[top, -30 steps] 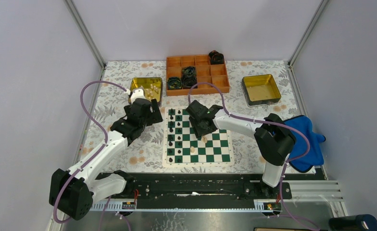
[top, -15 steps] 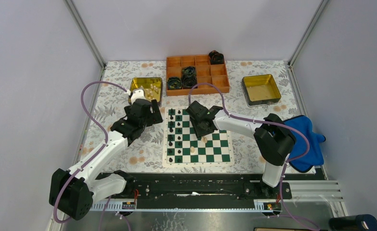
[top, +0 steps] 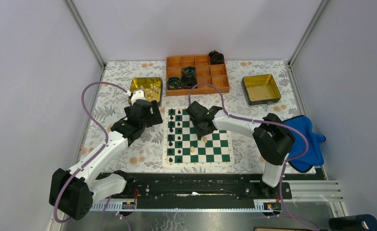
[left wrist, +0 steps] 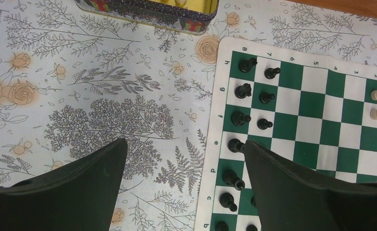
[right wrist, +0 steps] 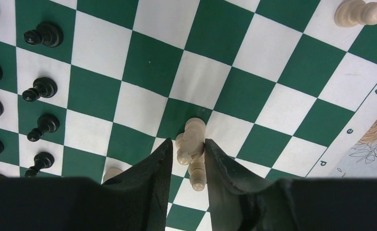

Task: Set up the chess pieces on the board
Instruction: Pick up the chess piece from the chessboard.

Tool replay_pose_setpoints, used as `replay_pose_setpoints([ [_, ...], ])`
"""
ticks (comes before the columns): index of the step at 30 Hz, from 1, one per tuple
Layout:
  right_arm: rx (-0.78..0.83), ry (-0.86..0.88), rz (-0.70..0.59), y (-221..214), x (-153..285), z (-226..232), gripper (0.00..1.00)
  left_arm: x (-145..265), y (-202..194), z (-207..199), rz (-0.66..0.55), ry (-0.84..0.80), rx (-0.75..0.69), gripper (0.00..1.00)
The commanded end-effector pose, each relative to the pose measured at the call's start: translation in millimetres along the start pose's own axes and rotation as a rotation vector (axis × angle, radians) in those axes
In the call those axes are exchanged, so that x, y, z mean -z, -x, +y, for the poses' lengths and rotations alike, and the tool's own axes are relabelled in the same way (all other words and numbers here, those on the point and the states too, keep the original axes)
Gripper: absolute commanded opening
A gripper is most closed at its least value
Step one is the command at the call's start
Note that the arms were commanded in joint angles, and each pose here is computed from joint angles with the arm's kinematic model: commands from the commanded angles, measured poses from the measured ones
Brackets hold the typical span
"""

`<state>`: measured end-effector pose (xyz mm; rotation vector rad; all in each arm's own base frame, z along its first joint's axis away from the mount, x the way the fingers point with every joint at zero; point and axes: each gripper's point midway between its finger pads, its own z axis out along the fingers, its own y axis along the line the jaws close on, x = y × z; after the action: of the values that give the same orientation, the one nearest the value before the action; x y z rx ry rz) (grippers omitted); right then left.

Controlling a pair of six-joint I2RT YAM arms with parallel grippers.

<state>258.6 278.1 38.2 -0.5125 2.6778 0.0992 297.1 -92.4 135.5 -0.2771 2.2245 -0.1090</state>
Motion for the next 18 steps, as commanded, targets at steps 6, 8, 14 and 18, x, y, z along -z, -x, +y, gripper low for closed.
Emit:
replay_pose_setpoints([
  [6, -0.010, -0.036, -0.018, 6, -3, 0, 0.28, -1, 7, -2, -0.034, -0.017, 0.013, 0.99],
  [8, -0.012, -0.041, -0.023, 7, -2, -1, 0.24, -1, 7, -2, -0.032, -0.017, 0.011, 0.99],
  [14, -0.012, -0.053, -0.042, 13, 2, -3, 0.19, -1, 6, -2, -0.033, -0.019, 0.011, 0.99],
  [18, -0.004, -0.060, -0.062, 21, 7, -4, 0.17, -2, 6, -3, -0.033, -0.021, 0.013, 0.99],
])
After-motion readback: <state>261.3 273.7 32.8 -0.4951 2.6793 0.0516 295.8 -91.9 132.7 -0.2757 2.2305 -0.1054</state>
